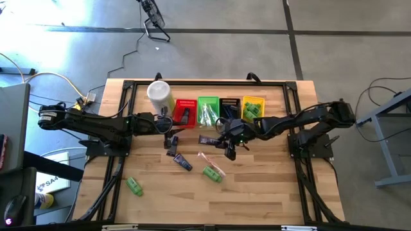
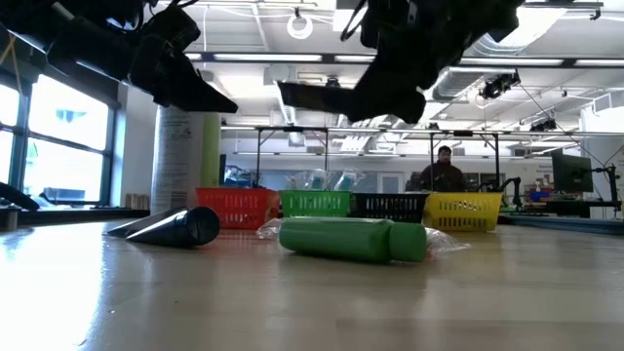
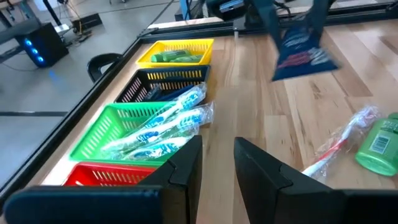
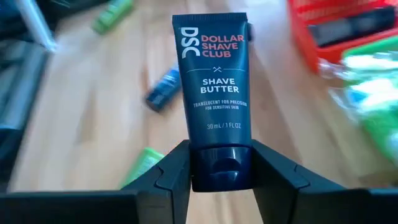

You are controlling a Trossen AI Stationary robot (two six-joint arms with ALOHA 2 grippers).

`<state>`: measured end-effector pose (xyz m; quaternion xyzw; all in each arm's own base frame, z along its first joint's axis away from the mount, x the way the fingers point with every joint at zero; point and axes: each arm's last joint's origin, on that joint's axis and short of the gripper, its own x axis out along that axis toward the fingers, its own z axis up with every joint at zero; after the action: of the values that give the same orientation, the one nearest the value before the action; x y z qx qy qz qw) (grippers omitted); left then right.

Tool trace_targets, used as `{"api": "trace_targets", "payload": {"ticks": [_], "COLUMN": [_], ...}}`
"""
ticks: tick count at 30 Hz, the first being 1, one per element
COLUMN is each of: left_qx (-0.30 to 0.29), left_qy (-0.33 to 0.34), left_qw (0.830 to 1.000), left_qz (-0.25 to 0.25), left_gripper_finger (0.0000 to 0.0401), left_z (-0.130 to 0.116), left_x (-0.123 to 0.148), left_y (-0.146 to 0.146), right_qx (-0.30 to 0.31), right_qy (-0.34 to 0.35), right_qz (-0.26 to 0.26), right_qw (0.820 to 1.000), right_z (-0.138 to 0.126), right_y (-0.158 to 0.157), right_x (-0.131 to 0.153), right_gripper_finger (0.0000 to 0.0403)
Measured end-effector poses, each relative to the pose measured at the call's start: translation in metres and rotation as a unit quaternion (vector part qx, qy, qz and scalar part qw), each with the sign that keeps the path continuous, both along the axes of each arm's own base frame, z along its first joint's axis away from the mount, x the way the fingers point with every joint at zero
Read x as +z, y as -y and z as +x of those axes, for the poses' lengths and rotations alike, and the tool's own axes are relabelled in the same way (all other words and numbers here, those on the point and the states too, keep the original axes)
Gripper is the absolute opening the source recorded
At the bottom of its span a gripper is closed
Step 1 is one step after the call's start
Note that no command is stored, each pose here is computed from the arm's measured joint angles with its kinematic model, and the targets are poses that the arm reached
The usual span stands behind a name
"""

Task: Pick & Place Travel size toiletries
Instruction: Put the blue shave cream into the red bin

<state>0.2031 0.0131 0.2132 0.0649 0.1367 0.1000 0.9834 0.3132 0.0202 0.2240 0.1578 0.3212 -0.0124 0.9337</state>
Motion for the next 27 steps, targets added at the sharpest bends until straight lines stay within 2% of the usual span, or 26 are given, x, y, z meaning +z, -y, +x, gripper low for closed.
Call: {"api": "trace_targets", "payload": {"ticks": [3,7,15,21,27], "left_qx": [-0.011,-0.054,-0.090,-0.096,-0.103], "left_qy": [-0.016,-0.054,-0.091,-0.050,-0.021], "left_qw": [0.999,0.994,0.985,0.980,0.967], "left_qz": [0.038,0.084,0.119,0.167,0.232], "left_gripper_finger": [0.0088,0.0088,0.0088,0.0088,0.0088], "left_z": [0.000,-0.001,0.005,0.017,0.021], "left_x": [-0.001,-0.007,-0.019,-0.018,-0.012], "left_y": [0.000,0.002,0.002,0.002,0.002], "right_qx": [0.007,0.015,0.002,0.011,0.019], "right_qy": [0.017,0.034,0.039,0.035,0.032], "right_qz": [0.023,0.030,0.052,0.074,0.095], "right_qw": [1.000,0.999,0.998,0.997,0.995], "right_z": [0.002,0.004,0.004,0.004,0.004], "right_y": [-0.001,-0.002,-0.002,-0.003,-0.004], "right_x": [0.003,0.006,0.007,0.007,0.008], "right_gripper_finger": [0.0131,0.0133,0.0132,0.0130,0.0132]}}
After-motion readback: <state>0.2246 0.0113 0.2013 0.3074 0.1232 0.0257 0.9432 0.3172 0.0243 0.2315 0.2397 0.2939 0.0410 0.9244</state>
